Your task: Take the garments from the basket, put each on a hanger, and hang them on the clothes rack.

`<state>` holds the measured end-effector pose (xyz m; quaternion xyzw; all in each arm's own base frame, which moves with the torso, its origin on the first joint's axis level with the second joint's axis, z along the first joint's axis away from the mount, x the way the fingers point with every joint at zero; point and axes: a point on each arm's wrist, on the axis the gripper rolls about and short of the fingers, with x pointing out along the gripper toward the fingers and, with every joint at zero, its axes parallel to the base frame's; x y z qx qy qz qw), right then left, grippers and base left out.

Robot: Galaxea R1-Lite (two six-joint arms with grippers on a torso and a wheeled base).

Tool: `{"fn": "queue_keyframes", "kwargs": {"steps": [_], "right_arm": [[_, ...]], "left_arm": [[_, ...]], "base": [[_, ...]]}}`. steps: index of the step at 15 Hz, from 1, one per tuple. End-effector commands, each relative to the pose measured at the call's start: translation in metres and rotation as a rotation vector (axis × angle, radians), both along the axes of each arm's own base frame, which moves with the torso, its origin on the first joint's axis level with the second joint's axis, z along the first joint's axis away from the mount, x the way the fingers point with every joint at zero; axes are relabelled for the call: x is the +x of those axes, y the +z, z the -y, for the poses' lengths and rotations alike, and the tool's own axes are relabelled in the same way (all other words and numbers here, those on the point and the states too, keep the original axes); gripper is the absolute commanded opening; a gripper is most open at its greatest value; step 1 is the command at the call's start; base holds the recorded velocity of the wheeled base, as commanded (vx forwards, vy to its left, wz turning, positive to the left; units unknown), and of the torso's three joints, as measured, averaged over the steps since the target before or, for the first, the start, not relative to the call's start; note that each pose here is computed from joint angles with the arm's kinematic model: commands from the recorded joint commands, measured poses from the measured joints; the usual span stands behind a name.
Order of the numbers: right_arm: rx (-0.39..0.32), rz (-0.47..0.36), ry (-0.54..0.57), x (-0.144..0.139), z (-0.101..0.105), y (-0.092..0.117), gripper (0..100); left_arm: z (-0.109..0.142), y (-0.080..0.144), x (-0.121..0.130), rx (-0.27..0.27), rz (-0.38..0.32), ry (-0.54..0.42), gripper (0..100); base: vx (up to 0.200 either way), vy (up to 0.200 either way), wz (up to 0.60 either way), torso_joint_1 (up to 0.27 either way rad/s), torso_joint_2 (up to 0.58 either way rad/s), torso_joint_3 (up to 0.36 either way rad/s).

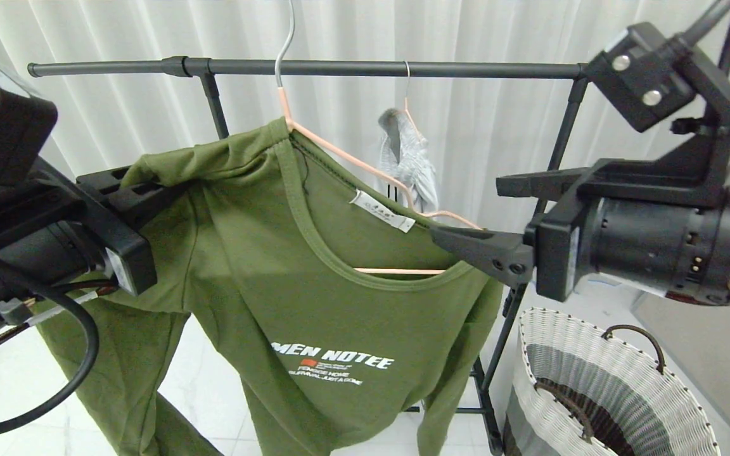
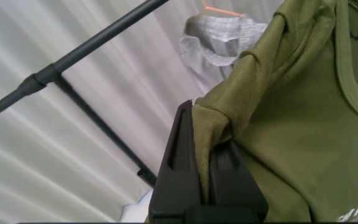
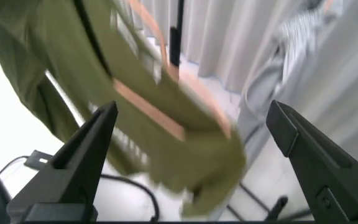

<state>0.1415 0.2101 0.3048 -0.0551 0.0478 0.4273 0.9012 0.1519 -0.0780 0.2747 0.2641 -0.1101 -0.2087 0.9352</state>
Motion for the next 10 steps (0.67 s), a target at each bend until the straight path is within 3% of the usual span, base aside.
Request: {"fn": "queue_keyframes", "kwargs": {"steps": [1,4,10], "right_arm": [[-0.036,-0.001,0.023,0.021,-0.033,-0.003,100],[-0.070,0.010,0.027,0.035,-0.047,-0.005,100],[-0.139,0.007,0.062,0.037,-0.051,-0.013,100]], "left_arm": [[0.001,-0.001,-0.001,0.001,-0.002,-0.010,0],[0.004,-0.001,-0.003,0.000,-0.001,-0.028,0],[0.010,-0.005,-0.005,0.010,-0.016,-0.072,0]], "base": [[0.000,0.000,0.00,0.000,0.00,0.000],[0.000,0.000,0.00,0.000,0.00,0.000],[0.000,0.000,0.00,0.000,0.00,0.000]]}}
